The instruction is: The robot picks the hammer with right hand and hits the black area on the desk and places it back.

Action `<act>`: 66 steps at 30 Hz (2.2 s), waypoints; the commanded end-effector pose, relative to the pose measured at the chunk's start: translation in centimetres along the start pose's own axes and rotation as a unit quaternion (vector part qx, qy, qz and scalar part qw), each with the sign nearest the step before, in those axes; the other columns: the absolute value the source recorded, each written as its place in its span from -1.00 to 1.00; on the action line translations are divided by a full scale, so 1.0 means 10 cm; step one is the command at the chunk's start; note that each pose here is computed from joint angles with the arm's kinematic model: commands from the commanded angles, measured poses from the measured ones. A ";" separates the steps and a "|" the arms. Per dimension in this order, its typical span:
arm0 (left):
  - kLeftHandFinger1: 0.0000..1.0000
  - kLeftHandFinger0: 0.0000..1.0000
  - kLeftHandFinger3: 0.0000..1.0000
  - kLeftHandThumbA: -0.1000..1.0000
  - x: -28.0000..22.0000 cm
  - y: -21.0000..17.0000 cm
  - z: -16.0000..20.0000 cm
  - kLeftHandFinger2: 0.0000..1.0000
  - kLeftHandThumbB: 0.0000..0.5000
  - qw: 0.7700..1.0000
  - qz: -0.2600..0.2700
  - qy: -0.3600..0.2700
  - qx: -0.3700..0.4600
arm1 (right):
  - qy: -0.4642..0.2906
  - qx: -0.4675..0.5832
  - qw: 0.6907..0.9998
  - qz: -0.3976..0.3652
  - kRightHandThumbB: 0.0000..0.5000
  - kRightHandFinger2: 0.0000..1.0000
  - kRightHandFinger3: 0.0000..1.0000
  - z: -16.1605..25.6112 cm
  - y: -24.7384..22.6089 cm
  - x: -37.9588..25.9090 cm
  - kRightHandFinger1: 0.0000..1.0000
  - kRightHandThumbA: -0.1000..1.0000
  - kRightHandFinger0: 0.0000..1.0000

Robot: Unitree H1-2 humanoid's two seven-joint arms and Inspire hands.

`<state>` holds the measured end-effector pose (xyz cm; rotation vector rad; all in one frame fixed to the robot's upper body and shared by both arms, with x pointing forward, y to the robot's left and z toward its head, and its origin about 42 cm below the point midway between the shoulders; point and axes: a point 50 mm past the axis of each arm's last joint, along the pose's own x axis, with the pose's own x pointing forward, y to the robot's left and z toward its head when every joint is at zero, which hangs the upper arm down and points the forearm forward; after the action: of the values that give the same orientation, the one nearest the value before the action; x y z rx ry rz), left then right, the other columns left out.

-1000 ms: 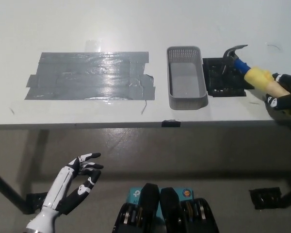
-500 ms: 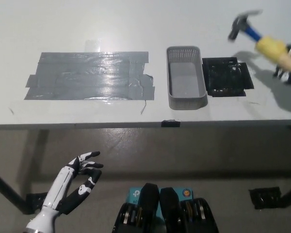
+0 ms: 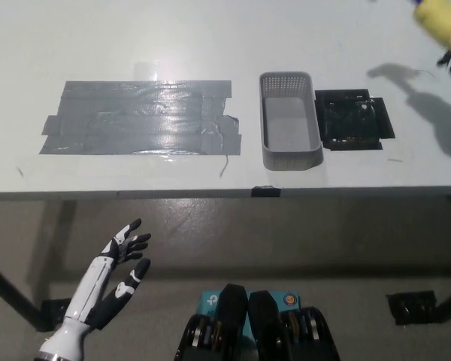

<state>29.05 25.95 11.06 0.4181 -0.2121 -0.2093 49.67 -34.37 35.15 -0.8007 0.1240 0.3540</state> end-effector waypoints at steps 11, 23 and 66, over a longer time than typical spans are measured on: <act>0.73 0.67 0.91 0.82 0.04 0.10 0.09 0.69 -0.66 0.999 0.012 -0.030 0.007 | 0.050 -0.167 0.983 0.056 -0.58 1.00 1.00 -0.50 0.67 0.29 0.47 -1.00 -0.50; 0.72 0.67 0.90 0.86 0.03 0.10 0.09 0.68 -0.62 0.999 0.012 -0.028 0.009 | 0.037 -0.180 0.983 0.028 -0.66 0.94 1.00 -0.26 0.38 0.24 0.40 -1.00 -0.45; 0.60 0.57 0.84 0.87 0.03 0.12 0.11 0.53 -0.70 0.999 0.012 -0.034 0.015 | 0.085 -0.136 0.976 -0.148 0.55 1.00 1.00 -0.49 0.09 0.67 1.00 0.75 1.00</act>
<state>29.04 26.26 11.19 0.4197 -0.2142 -0.1987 55.28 -34.22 25.40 -1.0318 0.2942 0.1921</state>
